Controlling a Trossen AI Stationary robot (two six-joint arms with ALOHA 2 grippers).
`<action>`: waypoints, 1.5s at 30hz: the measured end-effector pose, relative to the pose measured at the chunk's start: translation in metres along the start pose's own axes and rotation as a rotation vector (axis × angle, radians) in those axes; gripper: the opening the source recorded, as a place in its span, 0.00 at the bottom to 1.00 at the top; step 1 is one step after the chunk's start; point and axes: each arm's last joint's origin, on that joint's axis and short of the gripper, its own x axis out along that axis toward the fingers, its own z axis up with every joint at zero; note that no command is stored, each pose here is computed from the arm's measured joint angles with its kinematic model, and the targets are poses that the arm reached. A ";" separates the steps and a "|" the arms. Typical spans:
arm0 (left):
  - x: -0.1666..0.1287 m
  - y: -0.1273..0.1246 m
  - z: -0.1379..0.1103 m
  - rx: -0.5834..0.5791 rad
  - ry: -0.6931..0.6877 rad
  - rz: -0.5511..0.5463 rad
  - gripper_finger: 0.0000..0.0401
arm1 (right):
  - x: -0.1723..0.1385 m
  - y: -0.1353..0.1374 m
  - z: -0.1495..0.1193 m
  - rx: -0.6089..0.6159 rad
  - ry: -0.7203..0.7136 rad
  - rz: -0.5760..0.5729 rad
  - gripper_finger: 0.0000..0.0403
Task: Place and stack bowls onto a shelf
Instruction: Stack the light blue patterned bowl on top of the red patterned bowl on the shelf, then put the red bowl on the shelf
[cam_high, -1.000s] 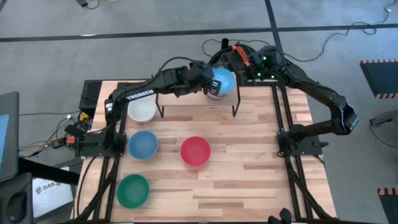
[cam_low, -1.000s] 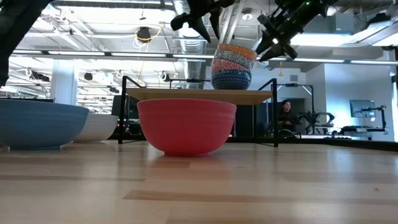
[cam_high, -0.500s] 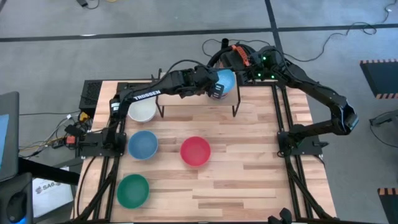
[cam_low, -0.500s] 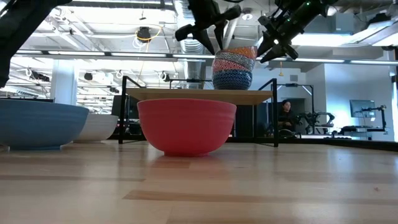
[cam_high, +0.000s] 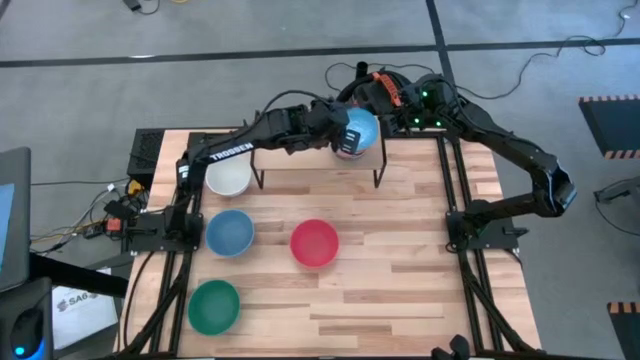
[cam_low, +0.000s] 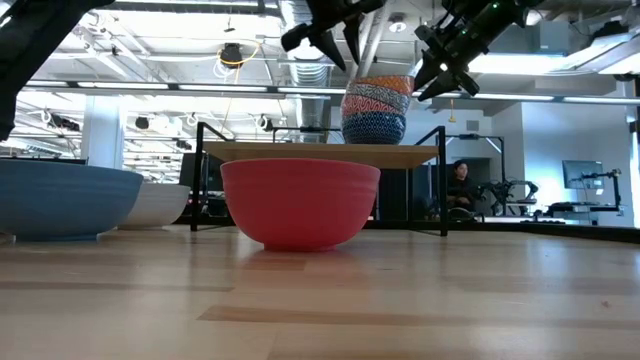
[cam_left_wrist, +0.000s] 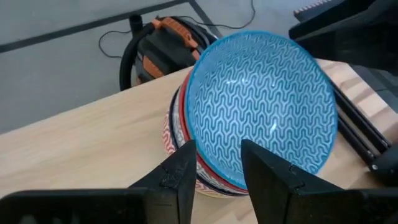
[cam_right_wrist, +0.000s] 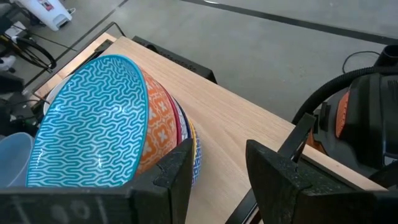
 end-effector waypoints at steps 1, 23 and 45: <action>-0.003 -0.001 0.002 0.001 -0.005 -0.005 0.27 | 0.000 0.000 0.000 0.000 0.000 0.000 0.43; -0.048 -0.009 -0.001 0.074 -0.090 0.051 0.27 | -0.008 0.015 0.000 -0.030 -0.031 0.078 0.43; -0.122 -0.013 -0.017 0.103 -0.140 0.033 0.27 | -0.065 0.027 0.001 -0.055 -0.157 0.141 0.43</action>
